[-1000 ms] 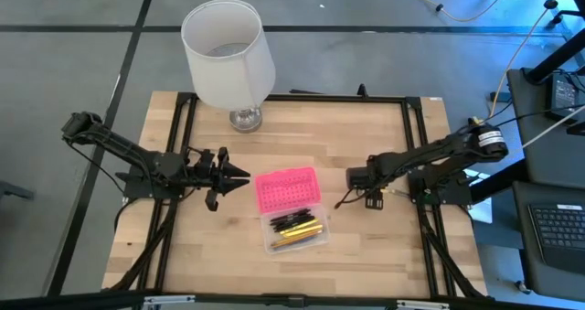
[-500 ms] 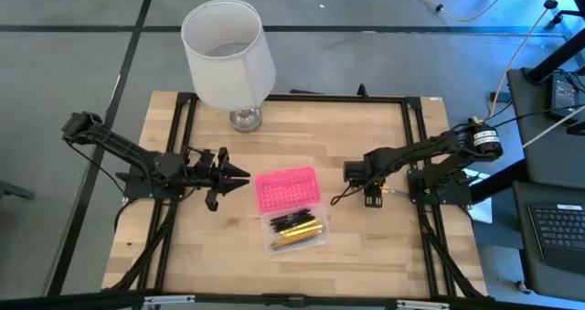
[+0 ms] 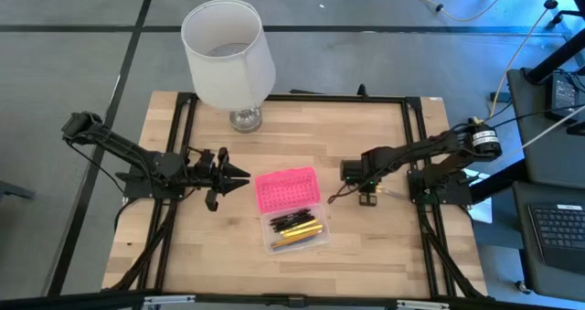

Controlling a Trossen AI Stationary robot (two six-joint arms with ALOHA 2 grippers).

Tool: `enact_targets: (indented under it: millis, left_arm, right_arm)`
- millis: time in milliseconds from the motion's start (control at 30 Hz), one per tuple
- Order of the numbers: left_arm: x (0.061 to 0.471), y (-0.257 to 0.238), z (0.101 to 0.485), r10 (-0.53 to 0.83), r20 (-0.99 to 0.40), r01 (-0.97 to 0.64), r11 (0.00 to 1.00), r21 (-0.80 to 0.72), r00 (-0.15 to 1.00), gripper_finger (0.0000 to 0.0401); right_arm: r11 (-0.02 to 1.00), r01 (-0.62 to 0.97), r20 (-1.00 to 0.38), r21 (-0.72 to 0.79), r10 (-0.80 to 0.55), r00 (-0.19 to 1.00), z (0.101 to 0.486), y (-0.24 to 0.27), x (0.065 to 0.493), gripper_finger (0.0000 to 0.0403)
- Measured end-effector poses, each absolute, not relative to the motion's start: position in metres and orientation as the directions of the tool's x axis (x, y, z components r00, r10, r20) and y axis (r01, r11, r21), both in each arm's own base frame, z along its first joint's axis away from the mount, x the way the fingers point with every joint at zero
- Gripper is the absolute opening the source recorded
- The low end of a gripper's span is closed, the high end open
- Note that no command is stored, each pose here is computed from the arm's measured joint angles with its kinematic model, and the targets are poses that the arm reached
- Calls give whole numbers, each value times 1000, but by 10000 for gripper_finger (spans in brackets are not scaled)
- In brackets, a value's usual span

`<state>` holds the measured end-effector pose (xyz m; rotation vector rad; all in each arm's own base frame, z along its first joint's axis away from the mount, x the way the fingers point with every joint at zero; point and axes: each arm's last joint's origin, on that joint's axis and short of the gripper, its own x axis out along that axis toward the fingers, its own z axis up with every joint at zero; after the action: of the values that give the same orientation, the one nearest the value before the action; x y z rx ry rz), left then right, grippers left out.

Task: Pick & place school supplies into a supply box
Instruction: Put the yellow scissors into the transparent supply box

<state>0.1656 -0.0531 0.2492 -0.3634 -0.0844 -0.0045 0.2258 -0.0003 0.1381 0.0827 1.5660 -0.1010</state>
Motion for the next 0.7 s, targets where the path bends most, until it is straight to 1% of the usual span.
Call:
enact_targets:
  millis: [33, 133, 233, 333, 400, 533, 700]
  left_arm:
    - [166, -53, 249, 11, 83, 20, 935, -355, 996, 83]
    - [166, -53, 249, 10, 83, 21, 929, -369, 997, 84]
    - [166, -53, 249, 10, 83, 22, 926, -376, 997, 82]
    - [166, -53, 249, 10, 83, 23, 925, -379, 997, 82]
    - [166, -53, 249, 9, 83, 23, 925, -379, 997, 84]
    - [166, -53, 249, 9, 83, 23, 925, -379, 997, 82]
    - [166, -53, 249, 9, 83, 23, 925, -379, 997, 83]
  right_arm:
    - [992, 126, -1000, -12, -15, 27, 140, 0, 229, 83]
    - [991, 131, -1000, -11, -14, 23, 142, 0, 230, 86]
    - [991, 130, -998, -4, -13, 69, 148, 0, 236, 85]
    - [991, 130, -997, 0, -11, 77, 153, 0, 240, 85]
    - [992, 127, -995, 3, -10, 103, 160, 1, 246, 85]
    - [992, 126, -992, 8, -8, 128, 178, 1, 256, 85]
    - [990, 141, -977, 28, -3, 214, 220, 4, 276, 85]
